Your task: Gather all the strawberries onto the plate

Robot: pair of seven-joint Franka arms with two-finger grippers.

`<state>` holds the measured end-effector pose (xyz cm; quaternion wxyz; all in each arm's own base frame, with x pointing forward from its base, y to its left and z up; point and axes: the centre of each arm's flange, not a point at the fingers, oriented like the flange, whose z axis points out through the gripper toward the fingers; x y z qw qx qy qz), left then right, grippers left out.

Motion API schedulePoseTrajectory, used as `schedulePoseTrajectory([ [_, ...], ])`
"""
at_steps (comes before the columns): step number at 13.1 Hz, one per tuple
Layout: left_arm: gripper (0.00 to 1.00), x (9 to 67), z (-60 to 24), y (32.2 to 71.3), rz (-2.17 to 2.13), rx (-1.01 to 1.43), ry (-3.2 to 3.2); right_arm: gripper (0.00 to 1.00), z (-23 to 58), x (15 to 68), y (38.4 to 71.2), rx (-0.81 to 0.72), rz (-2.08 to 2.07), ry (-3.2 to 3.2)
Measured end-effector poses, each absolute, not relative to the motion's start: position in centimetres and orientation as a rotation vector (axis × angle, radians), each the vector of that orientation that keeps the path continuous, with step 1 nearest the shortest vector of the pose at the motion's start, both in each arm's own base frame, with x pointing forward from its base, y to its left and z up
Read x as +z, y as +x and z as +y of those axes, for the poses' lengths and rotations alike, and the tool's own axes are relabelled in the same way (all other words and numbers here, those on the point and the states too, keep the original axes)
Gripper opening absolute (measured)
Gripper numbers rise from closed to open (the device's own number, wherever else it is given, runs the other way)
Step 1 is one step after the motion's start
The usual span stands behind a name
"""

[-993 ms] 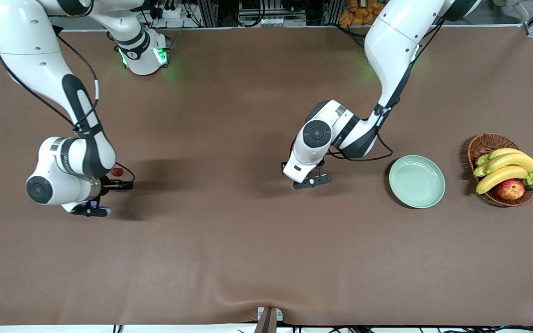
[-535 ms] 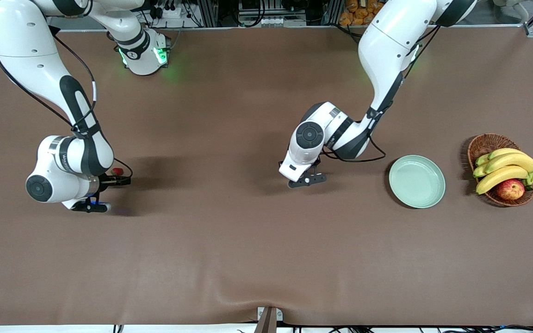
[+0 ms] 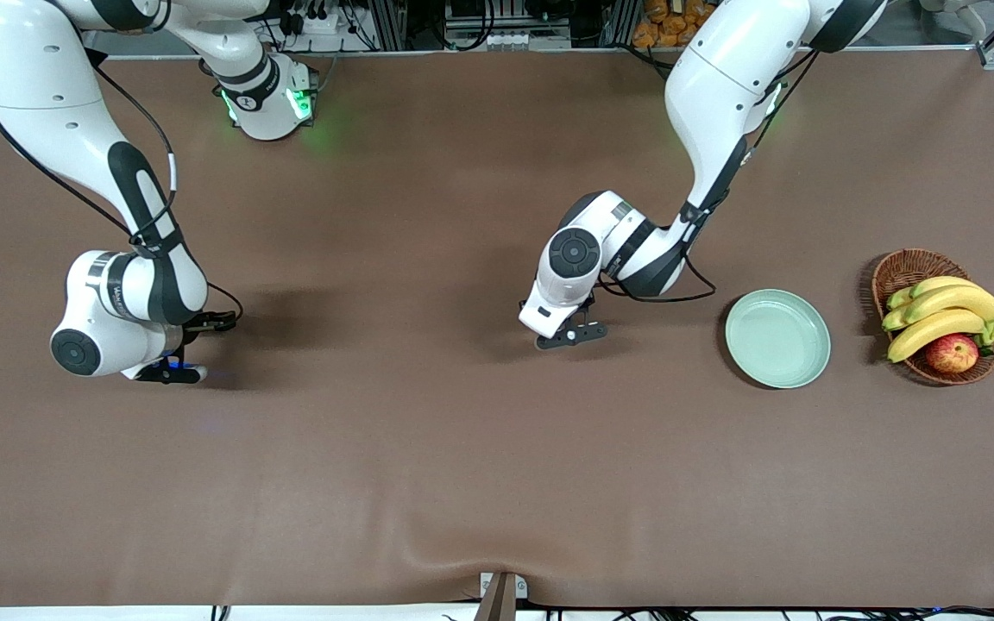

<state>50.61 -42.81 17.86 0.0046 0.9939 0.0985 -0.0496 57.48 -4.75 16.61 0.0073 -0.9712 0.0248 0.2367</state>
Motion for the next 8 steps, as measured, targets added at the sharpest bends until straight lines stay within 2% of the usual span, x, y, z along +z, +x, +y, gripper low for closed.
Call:
schedulePoseTrajectory([
  [1, 0.33, 18.2, -41.8, 51.4, 0.330, -0.147, 3.111, 0.49, -4.7, 16.6, 57.5, 0.738, 0.077, -3.038],
  [2, 0.33, 18.9, -40.0, 52.9, 0.348, -0.139, 3.110, 0.48, -4.7, 16.6, 57.6, 0.733, 0.076, -3.040],
  [4, 0.33, 20.9, -34.5, 56.3, 0.341, -0.154, 3.129, 0.33, -4.7, 16.7, 57.7, 0.726, 0.074, -3.041],
  [6, 0.33, 23.9, -26.5, 60.0, 0.262, -0.180, 3.147, 0.32, -4.4, 17.0, 58.0, 0.706, 0.066, -3.046],
  [8, 0.33, 26.2, -18.3, 62.4, 0.172, -0.228, 3.156, 0.32, -3.3, 18.7, 59.9, 0.617, 0.038, -3.066],
])
